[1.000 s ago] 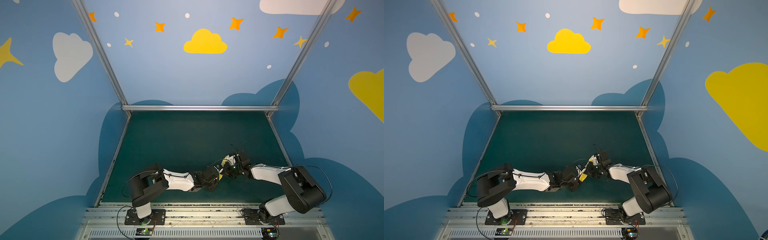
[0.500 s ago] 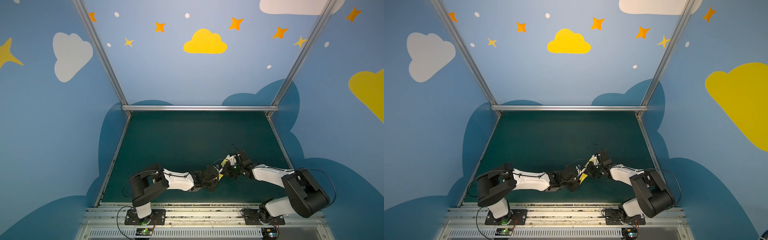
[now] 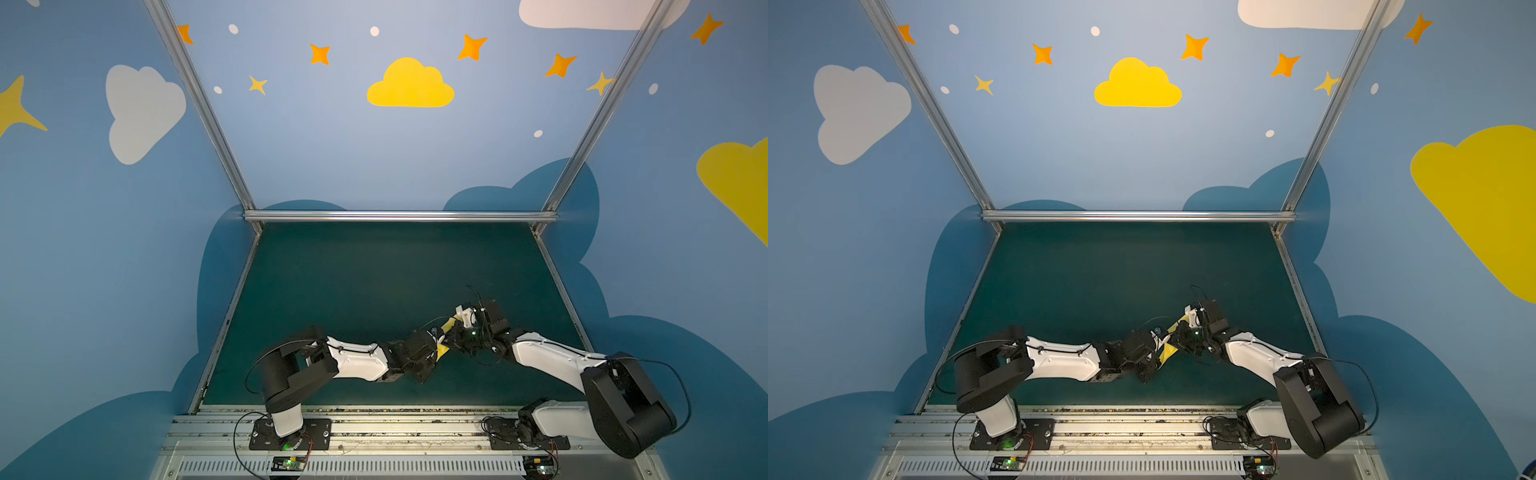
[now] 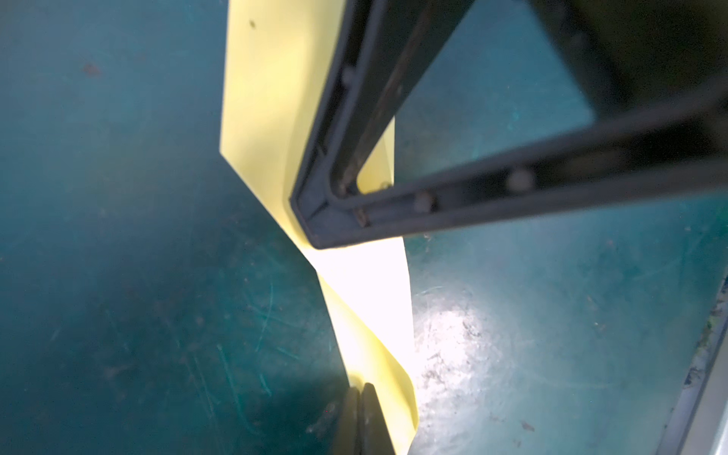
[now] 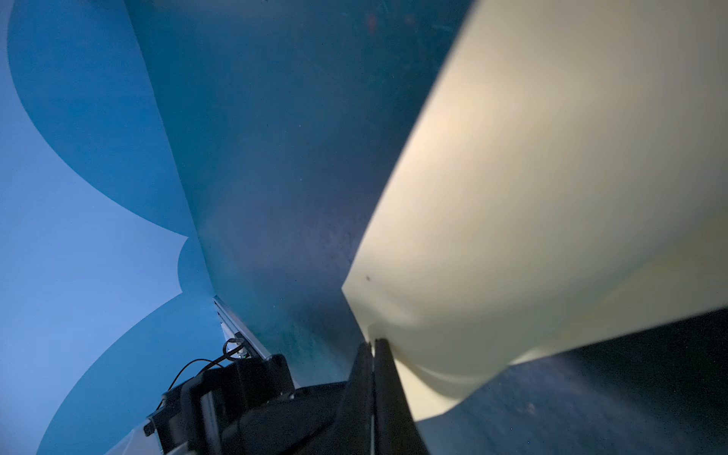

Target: Fold a paper plane with a square sheet of paper (fold left side to right side)

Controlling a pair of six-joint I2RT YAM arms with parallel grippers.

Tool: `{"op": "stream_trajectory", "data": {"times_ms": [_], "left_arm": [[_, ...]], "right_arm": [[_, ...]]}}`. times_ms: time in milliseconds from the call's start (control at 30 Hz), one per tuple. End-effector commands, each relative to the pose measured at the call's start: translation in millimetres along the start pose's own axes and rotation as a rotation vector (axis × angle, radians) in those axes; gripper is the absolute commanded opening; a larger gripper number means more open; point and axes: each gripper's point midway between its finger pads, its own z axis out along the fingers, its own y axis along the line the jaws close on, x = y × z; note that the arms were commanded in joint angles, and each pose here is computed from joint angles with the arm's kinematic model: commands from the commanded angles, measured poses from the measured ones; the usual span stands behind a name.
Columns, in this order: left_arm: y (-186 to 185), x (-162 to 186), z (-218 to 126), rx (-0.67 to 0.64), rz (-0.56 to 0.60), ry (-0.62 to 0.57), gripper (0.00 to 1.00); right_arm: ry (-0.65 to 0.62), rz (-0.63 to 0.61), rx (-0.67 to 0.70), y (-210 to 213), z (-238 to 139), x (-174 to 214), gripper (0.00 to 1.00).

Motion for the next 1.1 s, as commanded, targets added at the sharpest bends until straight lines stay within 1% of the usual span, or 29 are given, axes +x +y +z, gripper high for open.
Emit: {"op": "stream_trajectory", "data": {"times_ms": [0, 67, 167, 200, 300, 333, 400, 467, 533, 567, 633, 667, 700, 733, 767, 800, 867, 967, 1000, 1067], "left_arm": [[1, 18, 7, 0.003, -0.006, 0.068, 0.03], [1, 18, 7, 0.003, -0.009, 0.069, 0.03], [1, 19, 7, 0.004, -0.01, 0.073, 0.03], [1, 19, 7, 0.003, -0.011, 0.072, 0.03], [2, 19, 6, 0.001, -0.01, 0.072, 0.03], [2, 19, 7, 0.001, -0.011, 0.072, 0.03], [1, 18, 7, 0.001, -0.01, 0.07, 0.03], [1, 18, 7, 0.003, -0.009, 0.07, 0.03], [1, 18, 7, 0.004, -0.01, 0.071, 0.03], [1, 19, 7, 0.004, -0.011, 0.071, 0.03], [1, 19, 7, 0.006, -0.011, 0.07, 0.04], [1, 20, 7, 0.005, -0.013, 0.071, 0.03], [1, 19, 7, 0.005, -0.011, 0.069, 0.03], [1, 18, 6, 0.006, -0.012, 0.065, 0.03], [0, 16, 5, 0.006, -0.011, 0.062, 0.03], [0, 14, 2, 0.005, -0.008, 0.054, 0.03], [1, 8, -4, -0.001, -0.005, 0.03, 0.03], [2, -3, -16, -0.009, 0.007, -0.009, 0.1], [2, -5, -20, -0.012, 0.013, -0.021, 0.13], [3, -9, -27, -0.024, 0.02, -0.047, 0.26]], "right_arm": [[0.022, 0.025, 0.031, -12, -1, 12, 0.0], [0.023, 0.03, 0.035, -16, -1, 15, 0.0], [0.015, 0.038, 0.044, -21, -4, 19, 0.11], [0.011, 0.04, 0.051, -23, -6, 20, 0.17], [0.003, 0.045, 0.06, -26, -10, 23, 0.41], [0.002, 0.046, 0.062, -26, -11, 24, 0.46], [0.002, 0.047, 0.067, -27, -13, 25, 0.51], [0.002, 0.049, 0.077, -28, -13, 26, 0.52], [0.003, 0.055, 0.088, -31, -13, 26, 0.51], [0.007, 0.058, 0.094, -32, -12, 27, 0.49], [0.011, 0.063, 0.104, -34, -11, 27, 0.4], [0.012, 0.067, 0.109, -35, -10, 27, 0.33], [0.012, 0.066, 0.112, -35, -10, 26, 0.24], [0.016, 0.067, 0.113, -34, -10, 26, 0.12], [0.016, 0.065, 0.11, -33, -10, 25, 0.03], [0.017, 0.064, 0.112, -32, -9, 25, 0.0], [0.02, 0.058, 0.114, -30, -10, 23, 0.0], [0.027, 0.042, 0.112, -23, -12, 21, 0.0], [0.031, 0.035, 0.108, -20, -13, 20, 0.0], [0.039, 0.029, 0.094, -14, -14, 19, 0.0]]}}
